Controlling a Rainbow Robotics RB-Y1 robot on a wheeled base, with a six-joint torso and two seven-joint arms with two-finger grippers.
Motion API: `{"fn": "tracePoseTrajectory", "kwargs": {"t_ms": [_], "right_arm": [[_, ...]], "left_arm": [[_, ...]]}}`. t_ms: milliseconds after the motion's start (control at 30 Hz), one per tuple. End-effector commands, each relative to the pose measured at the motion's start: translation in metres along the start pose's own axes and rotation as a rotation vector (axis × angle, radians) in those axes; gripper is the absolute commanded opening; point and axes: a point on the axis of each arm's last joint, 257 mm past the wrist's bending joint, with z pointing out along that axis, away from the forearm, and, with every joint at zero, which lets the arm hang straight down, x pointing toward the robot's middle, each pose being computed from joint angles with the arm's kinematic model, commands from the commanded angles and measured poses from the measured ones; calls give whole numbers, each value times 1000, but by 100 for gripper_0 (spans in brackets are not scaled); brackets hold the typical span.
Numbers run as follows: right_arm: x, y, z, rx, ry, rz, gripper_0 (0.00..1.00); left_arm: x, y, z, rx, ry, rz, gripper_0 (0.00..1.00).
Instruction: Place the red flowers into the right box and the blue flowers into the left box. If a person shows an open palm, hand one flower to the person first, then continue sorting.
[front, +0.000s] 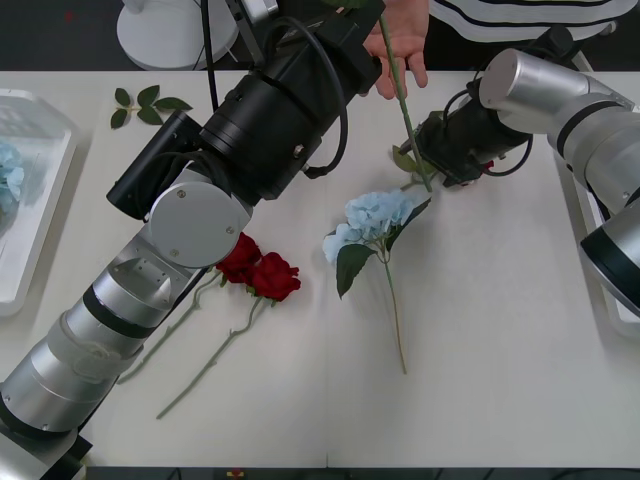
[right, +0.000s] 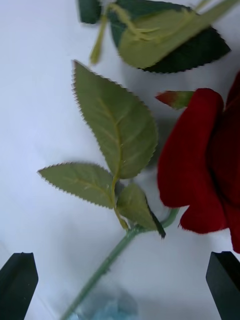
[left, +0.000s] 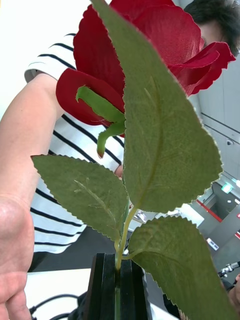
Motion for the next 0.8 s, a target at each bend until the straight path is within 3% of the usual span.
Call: {"fn": "tracePoseTrajectory", "kwargs": {"t_ms": [33,200,800], "right_arm": [[21,27,15,-41,10,109,100],[30,37,22,-46,12,198,100],[49,14,33,144,-33,286,100]], "left_arm": [[-8,-23,2,38,-33,-92,0],[-8,-23,2,38,-33,-92,0],[-8,-23,2,38,-33,-92,0]]}}
